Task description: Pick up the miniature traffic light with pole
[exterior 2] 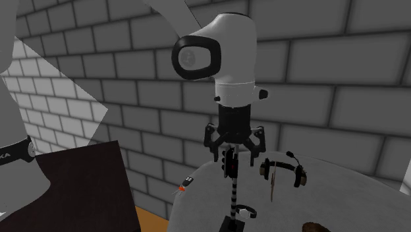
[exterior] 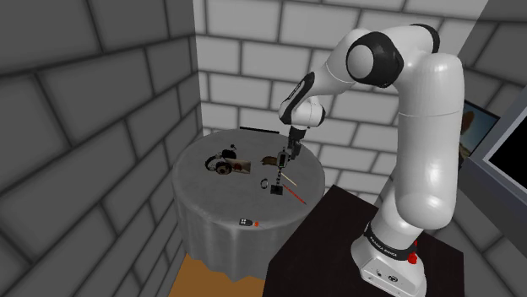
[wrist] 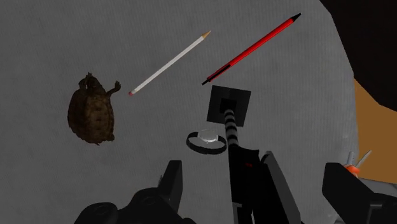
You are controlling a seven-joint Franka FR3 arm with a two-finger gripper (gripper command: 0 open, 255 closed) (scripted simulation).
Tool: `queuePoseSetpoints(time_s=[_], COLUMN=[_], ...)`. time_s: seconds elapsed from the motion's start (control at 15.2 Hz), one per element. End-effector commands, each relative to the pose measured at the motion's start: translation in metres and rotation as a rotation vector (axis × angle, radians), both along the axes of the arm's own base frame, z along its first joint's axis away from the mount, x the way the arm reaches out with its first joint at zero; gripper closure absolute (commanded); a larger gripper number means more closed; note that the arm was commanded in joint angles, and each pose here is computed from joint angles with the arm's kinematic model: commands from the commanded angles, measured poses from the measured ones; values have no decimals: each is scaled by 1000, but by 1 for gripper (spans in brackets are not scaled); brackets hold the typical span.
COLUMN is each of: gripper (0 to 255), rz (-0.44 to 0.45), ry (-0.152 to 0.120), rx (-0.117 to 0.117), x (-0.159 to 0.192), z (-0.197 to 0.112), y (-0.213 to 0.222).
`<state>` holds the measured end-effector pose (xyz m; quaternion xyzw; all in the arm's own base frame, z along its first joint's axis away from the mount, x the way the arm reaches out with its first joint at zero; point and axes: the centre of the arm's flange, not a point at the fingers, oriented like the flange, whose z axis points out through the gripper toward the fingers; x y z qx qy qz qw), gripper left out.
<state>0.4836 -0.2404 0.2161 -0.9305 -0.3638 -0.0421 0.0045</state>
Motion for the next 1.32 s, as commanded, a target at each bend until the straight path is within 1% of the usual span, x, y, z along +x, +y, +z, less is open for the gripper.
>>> queuePoseSetpoints(time_s=[0.0,0.07,0.2,0.26,0.86,1.25], gripper=[0,0,0,255,255,255], rz=[0,0,0,0,0,0], ry=[0,0,0,0,0,0], rx=[0,0,0,0,0,0], x=[0,0,0,-1,0,0], z=[-12,-20,-20,-20,-20,11], y=[0,0,0,0,0,0])
